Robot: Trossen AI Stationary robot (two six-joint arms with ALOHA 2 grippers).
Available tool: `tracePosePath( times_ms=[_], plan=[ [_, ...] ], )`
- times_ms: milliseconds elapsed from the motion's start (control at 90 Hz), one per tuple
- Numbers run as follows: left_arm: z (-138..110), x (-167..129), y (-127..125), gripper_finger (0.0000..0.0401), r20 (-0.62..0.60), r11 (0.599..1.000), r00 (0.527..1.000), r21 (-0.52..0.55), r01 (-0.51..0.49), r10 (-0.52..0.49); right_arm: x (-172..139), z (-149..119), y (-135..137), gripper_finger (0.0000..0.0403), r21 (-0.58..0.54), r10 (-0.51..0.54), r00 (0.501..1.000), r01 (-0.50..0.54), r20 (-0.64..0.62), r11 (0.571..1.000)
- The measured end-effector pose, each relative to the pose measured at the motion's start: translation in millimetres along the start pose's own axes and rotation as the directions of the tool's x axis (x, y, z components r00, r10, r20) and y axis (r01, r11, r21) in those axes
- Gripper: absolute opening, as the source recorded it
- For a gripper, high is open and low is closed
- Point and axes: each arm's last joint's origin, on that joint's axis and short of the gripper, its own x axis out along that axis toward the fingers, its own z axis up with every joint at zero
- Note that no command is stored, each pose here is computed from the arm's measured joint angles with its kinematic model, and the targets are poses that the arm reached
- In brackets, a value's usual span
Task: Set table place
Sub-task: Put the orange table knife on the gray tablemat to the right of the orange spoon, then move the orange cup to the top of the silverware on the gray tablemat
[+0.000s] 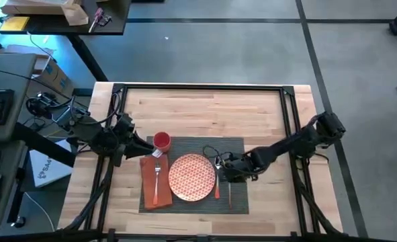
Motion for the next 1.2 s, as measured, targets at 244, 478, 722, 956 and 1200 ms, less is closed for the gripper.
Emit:
tracePosePath(
  times_ms=[244, 478, 722, 956, 1200],
  plan=[
    [-0.5, 0.0, -0.4, 0.0099, -0.015, 1.000, 1.000, 0.004, 0.012, -0.012, 3.4, 15.8, 2.1, 0.0000, 0.036, -0.012, 1.000, 0.011, 0.016, 0.999],
    [-0.6, 0.0, -0.4, 0.0099, -0.016, 1.000, 1.000, 0.009, 0.013, -0.013, 13.2, 18.6, 2.6, 0.0012, 0.038, -0.024, 1.000, 0.024, 0.003, 0.999],
    [-0.5, 0.0, -0.4, 0.0099, -0.015, 1.000, 1.000, 0.010, 0.013, -0.013, 13.8, 19.3, 0.7, 0.0104, 0.054, -0.042, 0.999, 0.041, 0.019, 0.998],
    [-0.4, 0.0, -0.4, 0.0099, -0.014, 1.000, 1.000, 0.008, 0.012, -0.012, -16.6, 13.9, 0.3, 0.0183, -0.094, 0.002, 1.000, -0.001, 0.010, 0.996],
    [2.1, 2.3, 2.3, 0.0099, 0.039, 0.997, 0.998, 0.061, -0.046, 0.044, -67.3, 17.3, 18.1, 0.0196, -0.379, 0.307, 0.951, -0.276, 0.023, 0.883]
  ],
)
